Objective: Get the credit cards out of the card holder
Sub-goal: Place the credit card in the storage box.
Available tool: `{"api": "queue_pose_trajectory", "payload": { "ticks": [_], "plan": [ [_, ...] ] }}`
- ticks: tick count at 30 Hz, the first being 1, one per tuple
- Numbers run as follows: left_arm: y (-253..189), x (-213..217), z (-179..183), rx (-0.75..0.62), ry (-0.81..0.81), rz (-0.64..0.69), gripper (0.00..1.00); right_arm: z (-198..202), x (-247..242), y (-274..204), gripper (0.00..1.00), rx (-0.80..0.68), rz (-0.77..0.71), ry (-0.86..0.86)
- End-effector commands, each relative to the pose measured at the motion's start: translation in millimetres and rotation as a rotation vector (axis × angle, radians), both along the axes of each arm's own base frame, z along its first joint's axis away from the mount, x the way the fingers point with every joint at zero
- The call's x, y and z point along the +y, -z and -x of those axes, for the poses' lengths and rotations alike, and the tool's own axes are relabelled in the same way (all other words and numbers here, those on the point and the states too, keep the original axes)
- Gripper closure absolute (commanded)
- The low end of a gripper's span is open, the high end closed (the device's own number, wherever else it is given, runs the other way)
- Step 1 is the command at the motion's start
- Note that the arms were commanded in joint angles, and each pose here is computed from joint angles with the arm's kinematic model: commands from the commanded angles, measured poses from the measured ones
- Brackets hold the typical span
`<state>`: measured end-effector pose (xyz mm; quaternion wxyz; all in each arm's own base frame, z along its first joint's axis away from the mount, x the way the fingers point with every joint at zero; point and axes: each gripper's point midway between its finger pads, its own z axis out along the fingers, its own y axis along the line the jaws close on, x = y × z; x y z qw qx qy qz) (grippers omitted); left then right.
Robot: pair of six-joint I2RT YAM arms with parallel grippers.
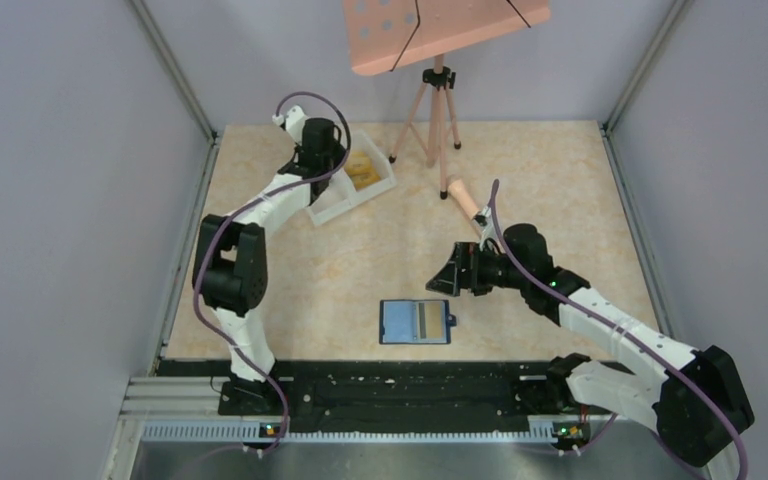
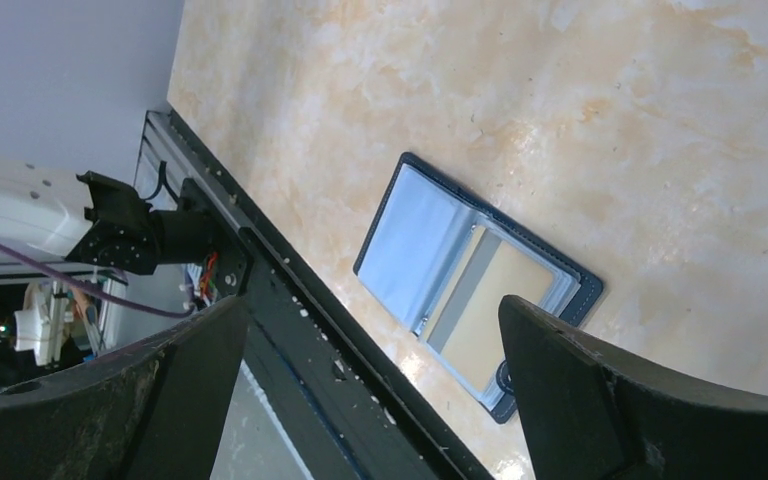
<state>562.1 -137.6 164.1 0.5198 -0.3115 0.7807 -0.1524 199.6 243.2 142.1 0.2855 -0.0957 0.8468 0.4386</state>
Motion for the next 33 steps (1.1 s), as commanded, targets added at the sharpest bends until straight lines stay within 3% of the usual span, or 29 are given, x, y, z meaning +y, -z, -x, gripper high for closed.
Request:
{"api": "queue_pose_trajectory", "payload": {
  "ticks": [1,5,7,10,14,23,33],
  "plan": [
    [-44.9,1.1,41.8,-0.022,0.109,-0.023,0.69,-7.2,1.9,-13.3,0.07,0.036,-0.033,0.056],
    [-26.7,-17.6,90.4,0.109,0.319,-0.030,0.69,-5.5,1.7,-7.7,0.17,0.099,-0.048,0.091],
    [-16.5,-35.8,122.1,0.186,0.461,0.021,0.70,-3.6,1.6,-4.3,0.27,0.120,-0.057,0.102],
    [-3.6,-54.1,167.2,0.237,0.604,0.101,0.70,1.1,-0.6,5.8,0.39,0.160,-0.056,0.119],
    [14.4,-69.9,222.0,0.275,0.726,0.134,0.70,6.9,-1.8,17.0,0.46,0.194,-0.049,0.129],
    [51.9,-111.6,324.2,0.344,0.925,0.185,0.71,23.0,10.3,39.9,0.49,0.225,0.074,0.123],
    [95.7,-131.8,362.8,0.383,0.965,0.304,0.71,18.1,11.0,73.9,0.52,0.251,0.152,0.156]
  ]
}}
